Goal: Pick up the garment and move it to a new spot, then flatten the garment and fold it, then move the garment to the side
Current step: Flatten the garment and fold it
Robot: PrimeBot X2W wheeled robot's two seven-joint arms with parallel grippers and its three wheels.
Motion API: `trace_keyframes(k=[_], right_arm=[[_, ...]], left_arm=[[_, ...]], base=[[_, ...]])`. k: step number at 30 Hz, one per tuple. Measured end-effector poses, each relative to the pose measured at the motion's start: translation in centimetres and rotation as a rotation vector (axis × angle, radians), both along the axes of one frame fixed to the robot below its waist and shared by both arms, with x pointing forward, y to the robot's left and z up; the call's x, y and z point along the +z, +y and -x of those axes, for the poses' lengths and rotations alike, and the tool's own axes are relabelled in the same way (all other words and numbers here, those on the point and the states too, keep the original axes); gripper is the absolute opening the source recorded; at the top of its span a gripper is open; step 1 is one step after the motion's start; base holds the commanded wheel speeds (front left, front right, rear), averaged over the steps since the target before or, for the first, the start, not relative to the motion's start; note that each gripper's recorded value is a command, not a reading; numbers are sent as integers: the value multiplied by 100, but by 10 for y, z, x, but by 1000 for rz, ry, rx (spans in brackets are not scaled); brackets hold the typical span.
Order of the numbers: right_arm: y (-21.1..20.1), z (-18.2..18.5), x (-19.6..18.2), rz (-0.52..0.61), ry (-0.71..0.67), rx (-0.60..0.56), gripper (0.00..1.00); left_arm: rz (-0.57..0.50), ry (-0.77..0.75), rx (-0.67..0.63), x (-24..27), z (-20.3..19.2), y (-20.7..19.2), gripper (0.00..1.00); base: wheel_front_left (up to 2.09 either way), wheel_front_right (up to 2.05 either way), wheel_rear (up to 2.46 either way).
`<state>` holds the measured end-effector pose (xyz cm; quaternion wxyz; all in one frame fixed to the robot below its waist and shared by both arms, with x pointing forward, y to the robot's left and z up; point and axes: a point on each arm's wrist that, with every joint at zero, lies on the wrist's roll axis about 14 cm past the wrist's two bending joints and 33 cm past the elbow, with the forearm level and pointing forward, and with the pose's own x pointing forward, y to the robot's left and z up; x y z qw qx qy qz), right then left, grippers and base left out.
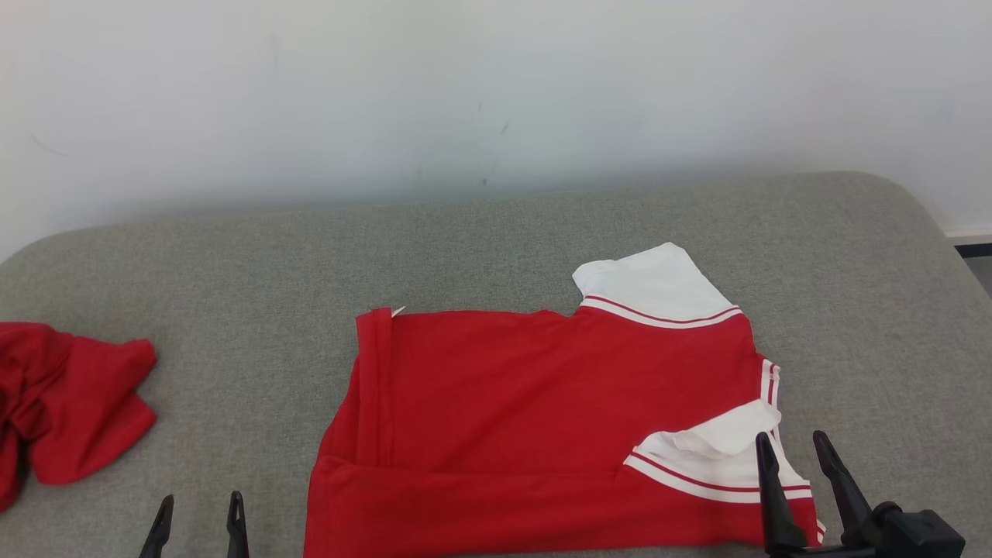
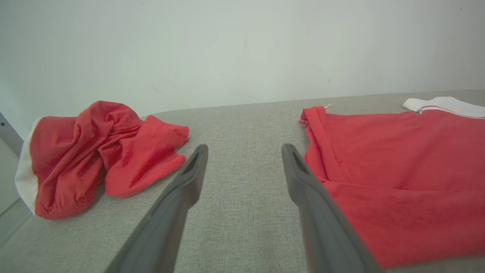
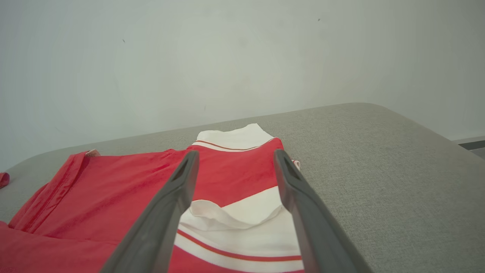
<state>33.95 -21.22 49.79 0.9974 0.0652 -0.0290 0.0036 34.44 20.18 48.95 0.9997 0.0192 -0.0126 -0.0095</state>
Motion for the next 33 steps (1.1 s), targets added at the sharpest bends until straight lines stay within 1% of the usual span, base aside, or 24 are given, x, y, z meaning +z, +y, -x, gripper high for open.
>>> trace_keyframes(k=[4, 8, 14, 17, 19, 21, 23, 26, 28, 30, 33], right_arm=[[0, -1, -3, 5, 11, 3, 100], [4, -15, 10, 23, -26, 26, 100], [5, -55, 30, 52, -70, 55, 100], [3, -78, 36, 66, -75, 58, 100], [3, -95, 42, 79, -81, 66, 100], [3, -112, 52, 82, -99, 68, 100], [2, -128, 58, 95, -104, 70, 100], [-6, -145, 53, 109, -74, 59, 100], [-12, -154, 49, 121, -53, 49, 100], [-18, -162, 46, 131, -37, 39, 100], [-25, -168, 33, 143, 8, 27, 100]], left_arm=[[21, 2, -3, -1, -2, -1, 100], [52, -25, -11, 7, -17, -3, 100], [85, -82, -50, 28, -64, -5, 100], [80, -76, -88, 30, -91, -11, 100], [108, -52, -122, 30, -113, -19, 100], [89, -33, -166, 32, -132, -27, 100], [111, -2, -191, 31, -151, -32, 100], [99, 53, -239, 25, -174, -42, 100], [126, 92, -263, 19, -186, -50, 100], [121, 141, -300, 9, -194, -61, 100], [151, 215, -329, -7, -201, -71, 100]], base=[[0, 0, 0], [0, 0, 0], [0, 0, 0], [0, 0, 0], [0, 0, 0], [0, 0, 0], [0, 0, 0], [0, 0, 0], [0, 0, 0], [0, 0, 0], [0, 0, 0]])
